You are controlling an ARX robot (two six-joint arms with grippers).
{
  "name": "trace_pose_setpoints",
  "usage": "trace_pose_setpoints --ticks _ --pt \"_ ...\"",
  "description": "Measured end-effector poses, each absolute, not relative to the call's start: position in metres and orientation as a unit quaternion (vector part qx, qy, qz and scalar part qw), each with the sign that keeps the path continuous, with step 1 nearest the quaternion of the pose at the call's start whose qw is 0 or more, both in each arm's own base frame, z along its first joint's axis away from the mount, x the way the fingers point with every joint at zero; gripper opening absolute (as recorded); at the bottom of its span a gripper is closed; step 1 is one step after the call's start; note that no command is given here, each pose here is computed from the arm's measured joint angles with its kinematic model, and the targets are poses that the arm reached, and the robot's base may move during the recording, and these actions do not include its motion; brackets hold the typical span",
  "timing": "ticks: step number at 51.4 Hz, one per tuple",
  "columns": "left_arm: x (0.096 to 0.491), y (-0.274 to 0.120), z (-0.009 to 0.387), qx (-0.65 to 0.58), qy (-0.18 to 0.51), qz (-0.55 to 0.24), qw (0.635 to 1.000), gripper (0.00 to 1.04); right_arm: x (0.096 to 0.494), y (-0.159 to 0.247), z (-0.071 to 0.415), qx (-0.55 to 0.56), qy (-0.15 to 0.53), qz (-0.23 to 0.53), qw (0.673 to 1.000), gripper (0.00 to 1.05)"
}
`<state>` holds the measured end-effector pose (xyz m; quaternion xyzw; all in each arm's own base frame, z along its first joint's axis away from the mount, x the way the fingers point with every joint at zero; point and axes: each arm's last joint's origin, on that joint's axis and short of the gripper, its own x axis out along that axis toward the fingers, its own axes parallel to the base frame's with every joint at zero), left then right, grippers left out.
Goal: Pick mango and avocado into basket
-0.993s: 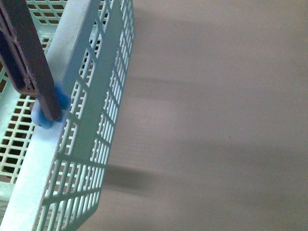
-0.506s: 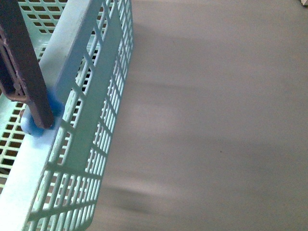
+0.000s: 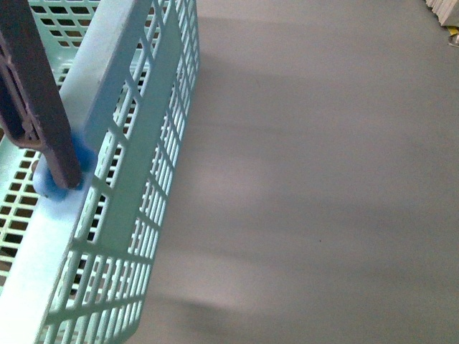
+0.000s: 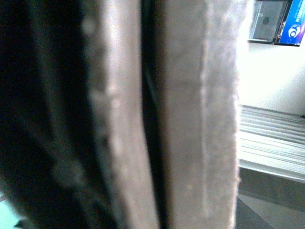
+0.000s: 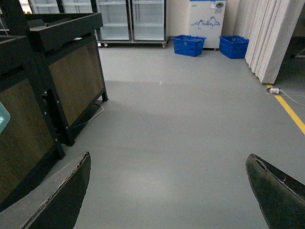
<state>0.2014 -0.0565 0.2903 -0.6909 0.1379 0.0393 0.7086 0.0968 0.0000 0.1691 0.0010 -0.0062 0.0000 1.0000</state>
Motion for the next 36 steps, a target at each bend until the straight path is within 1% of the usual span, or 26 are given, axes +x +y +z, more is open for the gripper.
trace_pose_setpoints --ticks 36 --pt "0.2014 -0.0565 0.2904 -0.691 0.138 0.039 0.709 0.27 0.0968 0.0000 0.1691 0.001 -0.006 0.000 1.000 0.96"
